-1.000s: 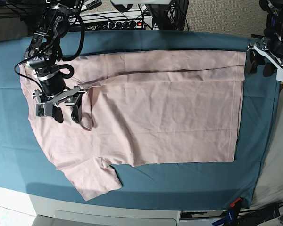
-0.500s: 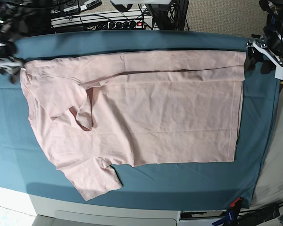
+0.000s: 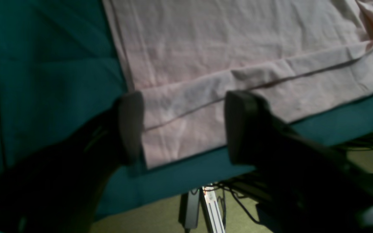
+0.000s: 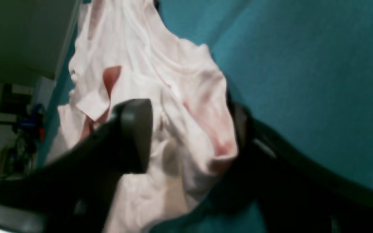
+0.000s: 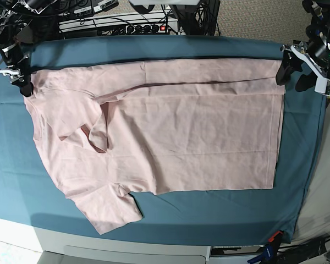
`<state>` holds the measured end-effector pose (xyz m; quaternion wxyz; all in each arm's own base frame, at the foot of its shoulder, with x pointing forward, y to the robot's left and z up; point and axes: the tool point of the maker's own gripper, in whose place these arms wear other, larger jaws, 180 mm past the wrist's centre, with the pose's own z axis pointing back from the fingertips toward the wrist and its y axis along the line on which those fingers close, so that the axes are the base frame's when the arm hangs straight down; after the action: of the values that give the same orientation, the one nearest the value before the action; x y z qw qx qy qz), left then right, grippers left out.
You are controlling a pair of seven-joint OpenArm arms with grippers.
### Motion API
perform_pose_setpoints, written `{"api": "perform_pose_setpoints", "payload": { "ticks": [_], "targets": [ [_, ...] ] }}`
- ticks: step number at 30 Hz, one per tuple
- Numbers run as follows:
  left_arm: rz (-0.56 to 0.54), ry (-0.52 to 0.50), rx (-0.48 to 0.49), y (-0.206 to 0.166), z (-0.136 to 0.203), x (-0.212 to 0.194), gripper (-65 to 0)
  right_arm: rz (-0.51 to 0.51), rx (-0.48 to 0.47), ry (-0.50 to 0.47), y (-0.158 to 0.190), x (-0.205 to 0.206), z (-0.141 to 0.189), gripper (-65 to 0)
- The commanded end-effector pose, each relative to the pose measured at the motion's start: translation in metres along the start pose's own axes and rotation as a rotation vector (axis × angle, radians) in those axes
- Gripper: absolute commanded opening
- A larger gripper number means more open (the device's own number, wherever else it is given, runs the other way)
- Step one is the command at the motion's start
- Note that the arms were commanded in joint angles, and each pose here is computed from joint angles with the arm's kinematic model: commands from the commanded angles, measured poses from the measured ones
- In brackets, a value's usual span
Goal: Fold the T-shirt properly
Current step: 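Regrasp the folded edge with the right gripper near the collar, then pull the folded edge taut with both grippers, then release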
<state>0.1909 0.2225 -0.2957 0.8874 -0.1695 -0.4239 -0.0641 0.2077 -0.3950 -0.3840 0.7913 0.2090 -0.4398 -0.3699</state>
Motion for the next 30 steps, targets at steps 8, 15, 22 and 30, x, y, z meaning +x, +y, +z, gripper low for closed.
{"api": "perform_pose_setpoints", "payload": {
  "ticks": [8,15,22,30],
  "targets": [
    [0.102,0.071,0.114,0.023,0.005,-0.016,-26.6,0.029,-0.014,0.093,-0.001,-0.012,0.001,-65.0],
    [0.248,0.158,0.077,0.030,0.004,-0.053,-27.0,0.030,-0.013,0.092,-0.001,-0.012,0.001,-65.0],
    [0.351,0.182,0.084,0.043,0.000,-0.075,-27.1,0.023,0.003,0.083,0.002,-0.011,0.001,-65.0],
    [0.445,0.158,0.066,0.058,-0.016,-0.081,-27.1,0.044,0.041,0.079,0.009,-0.010,0.001,-65.0]
  ]
}}
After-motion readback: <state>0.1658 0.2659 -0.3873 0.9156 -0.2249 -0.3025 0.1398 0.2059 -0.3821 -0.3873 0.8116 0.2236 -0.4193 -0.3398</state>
